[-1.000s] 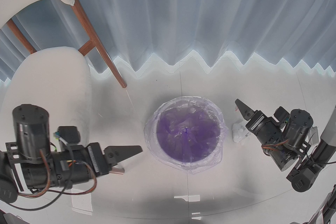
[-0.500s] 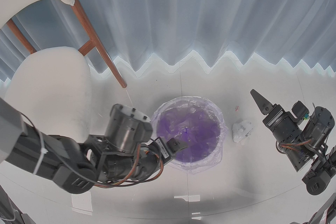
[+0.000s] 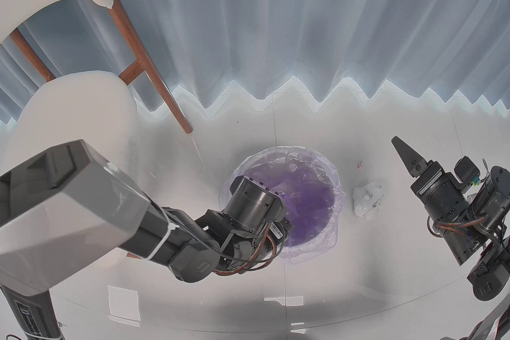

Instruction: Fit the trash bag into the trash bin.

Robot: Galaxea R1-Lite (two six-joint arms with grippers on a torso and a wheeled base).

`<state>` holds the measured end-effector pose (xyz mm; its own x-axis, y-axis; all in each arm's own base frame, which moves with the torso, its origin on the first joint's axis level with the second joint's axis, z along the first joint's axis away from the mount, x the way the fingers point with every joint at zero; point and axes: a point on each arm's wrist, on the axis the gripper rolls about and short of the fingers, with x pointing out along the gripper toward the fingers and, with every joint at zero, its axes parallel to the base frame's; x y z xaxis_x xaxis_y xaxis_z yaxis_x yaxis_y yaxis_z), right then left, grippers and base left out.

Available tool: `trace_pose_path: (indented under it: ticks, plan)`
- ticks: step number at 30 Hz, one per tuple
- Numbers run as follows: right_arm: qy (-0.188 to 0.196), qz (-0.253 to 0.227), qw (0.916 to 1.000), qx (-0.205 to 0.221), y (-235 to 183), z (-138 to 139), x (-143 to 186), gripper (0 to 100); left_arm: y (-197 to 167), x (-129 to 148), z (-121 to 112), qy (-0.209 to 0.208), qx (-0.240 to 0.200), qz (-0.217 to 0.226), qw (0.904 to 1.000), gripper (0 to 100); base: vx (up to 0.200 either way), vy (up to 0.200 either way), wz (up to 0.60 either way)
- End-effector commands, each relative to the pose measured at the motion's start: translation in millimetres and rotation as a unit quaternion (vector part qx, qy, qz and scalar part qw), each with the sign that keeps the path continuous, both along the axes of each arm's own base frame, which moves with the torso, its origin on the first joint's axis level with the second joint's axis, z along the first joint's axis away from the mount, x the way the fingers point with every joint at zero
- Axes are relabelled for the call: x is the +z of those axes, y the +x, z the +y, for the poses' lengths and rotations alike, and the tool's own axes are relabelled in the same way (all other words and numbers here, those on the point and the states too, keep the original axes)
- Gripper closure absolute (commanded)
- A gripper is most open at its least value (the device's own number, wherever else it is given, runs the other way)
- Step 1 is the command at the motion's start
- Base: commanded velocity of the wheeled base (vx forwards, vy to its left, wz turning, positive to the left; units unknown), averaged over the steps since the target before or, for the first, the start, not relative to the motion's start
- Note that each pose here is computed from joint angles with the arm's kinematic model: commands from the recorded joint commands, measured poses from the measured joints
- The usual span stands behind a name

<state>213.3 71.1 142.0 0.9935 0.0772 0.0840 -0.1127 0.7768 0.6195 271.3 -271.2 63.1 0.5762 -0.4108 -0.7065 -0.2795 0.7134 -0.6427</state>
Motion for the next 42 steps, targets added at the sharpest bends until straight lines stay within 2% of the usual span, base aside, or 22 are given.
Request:
trace_pose_path:
  ticks: [1, 6, 23, 24, 31, 38, 42]
  plan:
    - [0.000, 0.001, 1.0000, 0.000, -2, -1, 0, 0, 11, -26, -6, 0.018, 0.011, 0.017, 0.9996, 0, 0.000, 0.000, 0.00]
    - [-0.001, 0.001, 1.0000, 0.000, -2, -1, -1, 0, 27, -41, -5, 0.038, 0.045, 0.008, 0.9982, 0, 0.000, 0.000, 0.00]
    - [-0.003, -0.006, 1.0000, -0.001, -4, -2, 3, 0, 51, -65, -4, 0.049, 0.065, 0.018, 0.9965, 0, 0.000, 0.000, 0.00]
    - [-0.003, -0.005, 1.0000, -0.001, -4, -2, 3, 0, 52, -65, -4, 0.051, 0.065, 0.019, 0.9964, 100, 0.000, 0.000, 0.00]
    - [-0.007, 0.005, 1.0000, 0.000, -7, -2, -2, 0, 51, -64, -3, 0.061, 0.055, 0.016, 0.9965, 100, 0.000, 0.000, 0.00]
    - [-0.010, 0.020, 0.9998, 0.001, -12, -4, -8, 0, 55, -37, 4, 0.094, 0.012, -0.039, 0.9947, 100, 0.000, 0.000, 0.00]
    - [-0.012, 0.021, 0.9997, 0.003, -12, -3, -9, 0, 60, -21, 11, 0.125, -0.031, -0.078, 0.9886, 100, 0.000, 0.000, 0.00]
